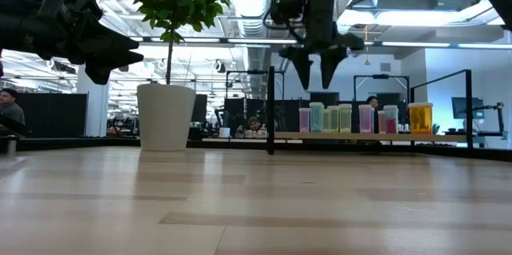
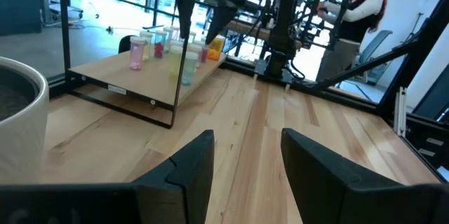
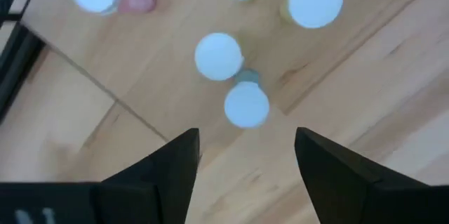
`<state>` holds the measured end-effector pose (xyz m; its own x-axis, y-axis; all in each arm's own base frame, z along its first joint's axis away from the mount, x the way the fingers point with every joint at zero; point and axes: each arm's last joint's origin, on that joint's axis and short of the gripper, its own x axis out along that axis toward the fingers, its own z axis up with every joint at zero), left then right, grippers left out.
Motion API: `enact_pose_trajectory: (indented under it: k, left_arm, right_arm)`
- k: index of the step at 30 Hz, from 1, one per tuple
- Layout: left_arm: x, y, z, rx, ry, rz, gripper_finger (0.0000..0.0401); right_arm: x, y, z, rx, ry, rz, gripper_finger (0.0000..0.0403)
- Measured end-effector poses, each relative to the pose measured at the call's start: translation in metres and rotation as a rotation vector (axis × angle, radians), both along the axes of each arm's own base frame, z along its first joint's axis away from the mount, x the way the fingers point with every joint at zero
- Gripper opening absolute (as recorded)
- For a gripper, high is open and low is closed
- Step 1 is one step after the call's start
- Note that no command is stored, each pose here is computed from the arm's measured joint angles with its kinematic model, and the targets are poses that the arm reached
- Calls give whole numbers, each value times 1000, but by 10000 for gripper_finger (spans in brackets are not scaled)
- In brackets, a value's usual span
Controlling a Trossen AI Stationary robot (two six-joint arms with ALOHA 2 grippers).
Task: Pick and place medicine bottles onto shelf by color
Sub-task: Return to Home Position
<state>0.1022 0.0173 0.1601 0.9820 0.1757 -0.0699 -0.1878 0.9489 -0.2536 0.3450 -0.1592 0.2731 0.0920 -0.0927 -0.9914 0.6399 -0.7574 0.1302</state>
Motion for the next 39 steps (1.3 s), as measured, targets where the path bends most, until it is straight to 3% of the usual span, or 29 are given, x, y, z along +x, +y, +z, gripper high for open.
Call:
enact_pose_trajectory:
  k: [6,14,18,23,28,32,36,39]
  left_arm:
    - [0,0,0,0,0,0,153]
    - [0,0,0,1,-1,0,153]
    - [0,0,0,0,0,0,153]
    - [0,0,0,0,0,0,153]
    - [0,0,0,0,-1,0,153]
    - [0,0,0,0,0,0,153]
    - [0,0,0,0,0,0,153]
    - [0,0,0,0,0,0,153]
  right_arm:
    - [-10,15,41,-80,-32,139,259]
    - [-46,86,99,-523,-3,260,247]
    - [-60,124,84,-766,-7,209,245]
    - [-79,155,39,-1008,-186,29,244]
    - [-93,170,8,-1201,-330,-38,244]
    - [-104,170,9,-1208,-346,39,244]
    - [-110,167,15,-1033,-355,351,244]
    - [-107,161,17,-977,-345,568,244]
